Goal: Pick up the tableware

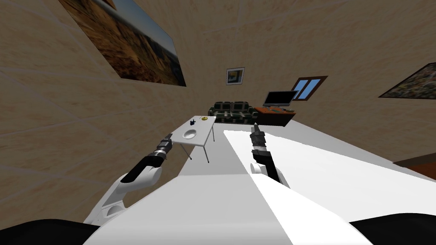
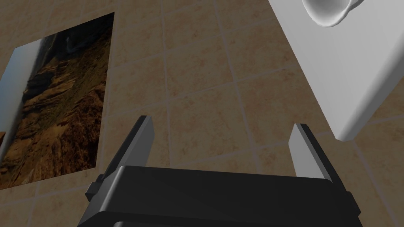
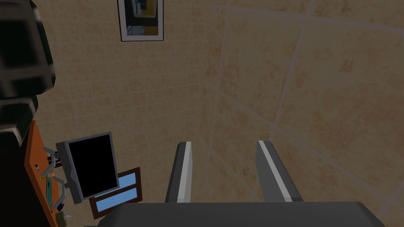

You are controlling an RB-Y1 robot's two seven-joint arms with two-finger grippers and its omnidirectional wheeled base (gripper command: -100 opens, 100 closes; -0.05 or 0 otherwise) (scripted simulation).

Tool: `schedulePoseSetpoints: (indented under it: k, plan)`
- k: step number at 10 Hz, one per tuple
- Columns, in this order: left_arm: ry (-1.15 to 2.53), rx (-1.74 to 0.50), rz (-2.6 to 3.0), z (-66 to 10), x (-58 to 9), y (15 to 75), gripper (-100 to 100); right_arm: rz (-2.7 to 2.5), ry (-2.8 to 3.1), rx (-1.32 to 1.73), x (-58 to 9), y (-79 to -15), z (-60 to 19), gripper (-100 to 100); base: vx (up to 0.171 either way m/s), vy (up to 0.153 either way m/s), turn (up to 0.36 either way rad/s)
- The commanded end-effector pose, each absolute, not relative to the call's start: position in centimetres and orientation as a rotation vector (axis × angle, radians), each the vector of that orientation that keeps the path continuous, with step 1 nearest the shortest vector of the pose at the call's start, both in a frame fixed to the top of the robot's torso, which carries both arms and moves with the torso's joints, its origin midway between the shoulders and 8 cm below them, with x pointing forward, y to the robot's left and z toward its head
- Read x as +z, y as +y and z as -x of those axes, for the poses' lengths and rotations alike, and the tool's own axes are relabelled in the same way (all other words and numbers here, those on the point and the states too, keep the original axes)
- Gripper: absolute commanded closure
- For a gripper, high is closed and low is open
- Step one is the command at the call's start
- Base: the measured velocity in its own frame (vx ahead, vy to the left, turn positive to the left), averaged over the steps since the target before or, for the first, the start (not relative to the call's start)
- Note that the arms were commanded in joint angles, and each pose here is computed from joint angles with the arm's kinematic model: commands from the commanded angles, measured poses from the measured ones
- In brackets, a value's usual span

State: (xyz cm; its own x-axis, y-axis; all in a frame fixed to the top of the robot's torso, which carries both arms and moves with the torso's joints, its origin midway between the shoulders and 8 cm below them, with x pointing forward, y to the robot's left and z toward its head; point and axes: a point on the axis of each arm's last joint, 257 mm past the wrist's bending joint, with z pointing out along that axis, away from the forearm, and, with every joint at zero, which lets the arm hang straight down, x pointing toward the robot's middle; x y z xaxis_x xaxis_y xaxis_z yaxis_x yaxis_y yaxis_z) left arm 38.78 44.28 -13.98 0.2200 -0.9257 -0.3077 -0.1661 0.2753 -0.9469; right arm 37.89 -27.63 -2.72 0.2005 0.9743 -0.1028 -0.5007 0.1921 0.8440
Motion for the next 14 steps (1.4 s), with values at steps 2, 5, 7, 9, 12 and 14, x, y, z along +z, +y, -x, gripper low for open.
schedulePoseSetpoints:
  k: [2, 5, 7, 9, 12, 14]
  plan:
    - [1.286, -0.696, 1.237, -38.2, -15.3, 45.5, -100, -0.776, 0.762, 1.189, -2.7, -27.6, -37.9, 0, 0.048, -0.081, 0.018]
    - [1.324, -0.649, 1.291, -37.7, -16.7, 46.7, -100, -0.776, 0.762, 1.189, -2.7, -27.6, -37.9, 0, 0.04, -0.049, 0.013]
    - [1.351, -0.612, 1.334, -37.2, -17.7, 47.7, -100, -0.776, 0.762, 1.189, -2.7, -27.6, -37.9, 0, 0.066, -0.079, 0.027]
    - [1.37, -0.584, 1.369, -36.7, -18.4, 48.7, -100, -0.775, 0.762, 1.189, -2.7, -27.6, -37.9, 0, 0.032, -0.042, 0.015]
    - [1.406, -0.538, 1.432, -35.9, -19.8, 49.7, -100, -0.776, 0.762, 1.189, -2.7, -27.6, -37.9, 0, 0.069, -0.067, 0.034]
    - [1.428, -0.506, 1.479, -35.2, -20.7, 50.6, -100, -0.776, 0.762, 1.189, -2.7, -27.6, -37.9, 0, 0.083, -0.072, 0.039]
